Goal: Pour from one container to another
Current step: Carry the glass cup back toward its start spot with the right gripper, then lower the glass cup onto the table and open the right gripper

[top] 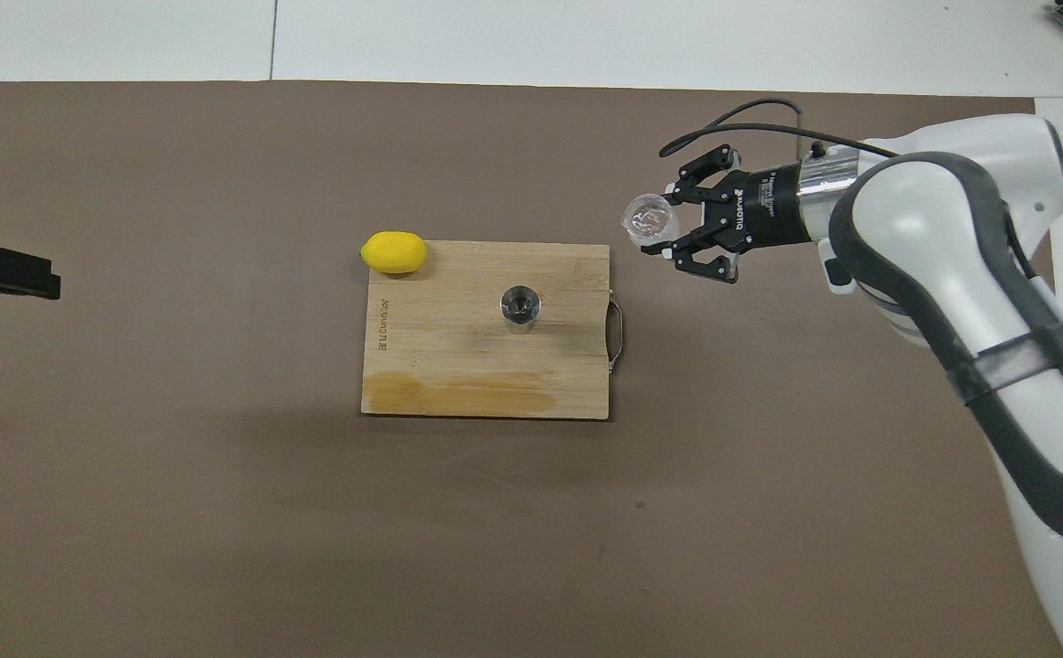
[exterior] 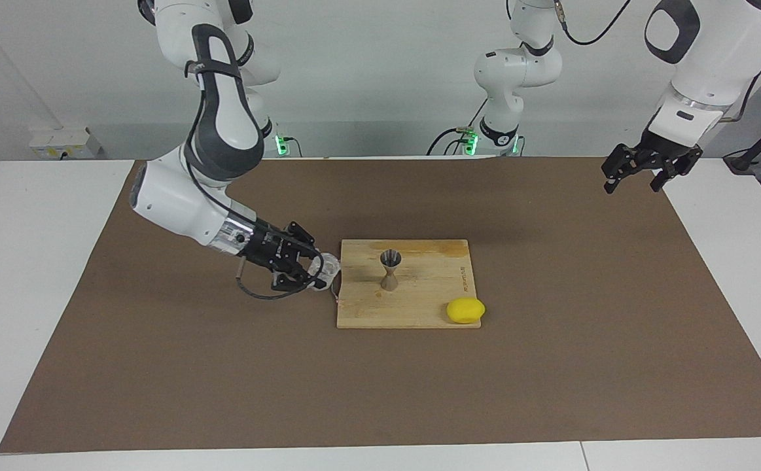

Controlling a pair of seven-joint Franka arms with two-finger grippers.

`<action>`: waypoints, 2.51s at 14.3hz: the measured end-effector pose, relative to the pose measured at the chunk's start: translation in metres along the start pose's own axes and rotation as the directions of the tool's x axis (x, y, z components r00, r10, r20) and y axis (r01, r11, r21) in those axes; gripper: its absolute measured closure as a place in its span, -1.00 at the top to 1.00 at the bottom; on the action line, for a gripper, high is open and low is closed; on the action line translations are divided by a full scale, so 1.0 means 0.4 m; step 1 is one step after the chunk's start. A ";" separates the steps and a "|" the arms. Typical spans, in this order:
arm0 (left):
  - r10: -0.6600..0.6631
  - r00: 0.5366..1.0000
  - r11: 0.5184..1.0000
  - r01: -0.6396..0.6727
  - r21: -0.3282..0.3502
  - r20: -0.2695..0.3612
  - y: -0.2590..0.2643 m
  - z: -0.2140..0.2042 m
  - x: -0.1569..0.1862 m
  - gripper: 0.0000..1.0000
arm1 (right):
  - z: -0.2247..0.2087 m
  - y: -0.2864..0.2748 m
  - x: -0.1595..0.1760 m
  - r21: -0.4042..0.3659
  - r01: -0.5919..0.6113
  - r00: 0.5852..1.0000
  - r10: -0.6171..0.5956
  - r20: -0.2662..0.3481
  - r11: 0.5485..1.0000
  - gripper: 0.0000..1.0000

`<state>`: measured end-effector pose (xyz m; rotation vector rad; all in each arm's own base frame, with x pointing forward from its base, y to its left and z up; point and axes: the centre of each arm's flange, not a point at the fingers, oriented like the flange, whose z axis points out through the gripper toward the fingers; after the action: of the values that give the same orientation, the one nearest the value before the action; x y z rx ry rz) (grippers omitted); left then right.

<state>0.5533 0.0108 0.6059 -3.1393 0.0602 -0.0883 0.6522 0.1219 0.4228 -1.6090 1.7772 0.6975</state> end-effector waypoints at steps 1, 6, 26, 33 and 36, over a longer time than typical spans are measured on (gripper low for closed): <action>0.000 1.000 1.000 0.000 0.000 0.000 0.000 0.000 0.000 1.00 | -0.023 -0.003 0.037 0.017 -0.012 1.000 0.012 0.028 1.000 0.01; 0.000 1.000 1.000 0.000 0.000 -0.001 0.000 -0.001 0.000 1.00 | -0.102 0.008 0.195 0.040 -0.035 0.985 0.028 0.170 0.999 0.01; 0.000 1.000 1.000 0.000 0.000 -0.001 0.000 -0.002 0.000 1.00 | -0.090 0.101 0.681 -0.009 0.000 0.947 0.003 0.320 1.000 0.01; 0.000 1.000 1.000 0.000 0.000 -0.001 0.000 -0.002 0.000 1.00 | -0.078 0.126 0.762 -0.001 -0.010 0.944 0.009 0.329 1.000 0.01; 0.000 1.000 1.000 0.000 0.000 -0.002 0.000 -0.002 -0.001 1.00 | -0.075 0.134 0.774 -0.001 -0.012 0.944 0.011 0.331 1.000 0.01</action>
<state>0.5529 0.0108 0.6068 -3.1391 0.0598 -0.0909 0.5800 -0.0979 0.2081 -1.3860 1.5413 0.9134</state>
